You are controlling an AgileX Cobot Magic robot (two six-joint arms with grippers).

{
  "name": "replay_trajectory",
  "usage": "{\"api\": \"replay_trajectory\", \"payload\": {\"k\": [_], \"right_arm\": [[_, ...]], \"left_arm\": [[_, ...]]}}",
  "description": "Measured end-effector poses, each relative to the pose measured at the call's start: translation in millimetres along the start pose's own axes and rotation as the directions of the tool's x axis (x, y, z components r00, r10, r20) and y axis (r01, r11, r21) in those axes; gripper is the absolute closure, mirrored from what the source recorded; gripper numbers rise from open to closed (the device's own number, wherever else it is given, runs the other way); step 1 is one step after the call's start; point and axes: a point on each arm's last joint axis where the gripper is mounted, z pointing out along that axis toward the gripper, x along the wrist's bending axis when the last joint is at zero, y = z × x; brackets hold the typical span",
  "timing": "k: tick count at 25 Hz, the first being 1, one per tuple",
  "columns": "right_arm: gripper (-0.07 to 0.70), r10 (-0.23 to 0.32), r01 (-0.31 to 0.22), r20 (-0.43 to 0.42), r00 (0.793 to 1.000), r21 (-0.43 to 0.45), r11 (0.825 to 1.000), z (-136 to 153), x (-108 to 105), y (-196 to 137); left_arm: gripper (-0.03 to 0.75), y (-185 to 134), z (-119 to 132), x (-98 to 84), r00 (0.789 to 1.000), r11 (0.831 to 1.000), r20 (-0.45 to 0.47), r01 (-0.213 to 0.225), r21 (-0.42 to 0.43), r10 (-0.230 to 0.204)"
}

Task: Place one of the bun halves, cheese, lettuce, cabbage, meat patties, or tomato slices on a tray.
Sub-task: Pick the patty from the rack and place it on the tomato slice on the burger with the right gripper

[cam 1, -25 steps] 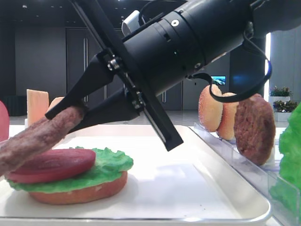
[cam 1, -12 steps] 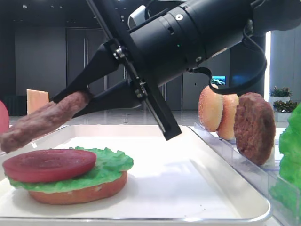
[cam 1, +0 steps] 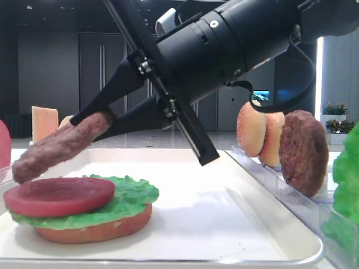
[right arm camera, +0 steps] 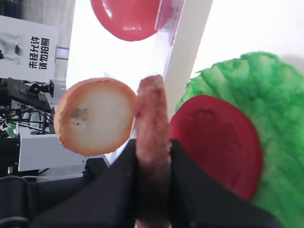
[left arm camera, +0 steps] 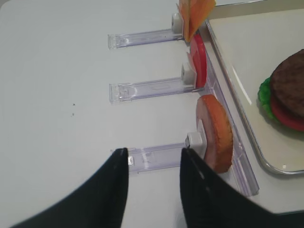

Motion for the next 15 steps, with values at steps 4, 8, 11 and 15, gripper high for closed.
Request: {"api": "replay_trajectory", "payload": {"k": [4, 8, 11, 15], "right_arm": [[0.520, -0.001, 0.001, 0.011, 1.000, -0.004, 1.000, 0.0, -1.0, 0.4], [0.520, -0.001, 0.001, 0.015, 1.000, -0.007, 1.000, 0.0, -1.4, 0.6], [0.520, -0.001, 0.001, 0.016, 1.000, -0.007, 1.000, 0.0, -1.5, 0.6], [0.520, 0.009, -0.009, 0.005, 1.000, -0.002, 1.000, 0.0, -0.5, 0.1]], "left_arm": [[0.433, 0.0, 0.0, 0.0, 1.000, 1.000, 0.000, 0.005, 0.000, -0.005], [0.433, 0.0, 0.0, 0.0, 1.000, 1.000, 0.000, 0.005, 0.000, -0.005], [0.433, 0.0, 0.0, 0.0, 1.000, 1.000, 0.000, 0.005, 0.000, -0.005], [0.433, 0.0, 0.0, 0.0, 1.000, 1.000, 0.000, 0.005, 0.000, -0.005]]}}
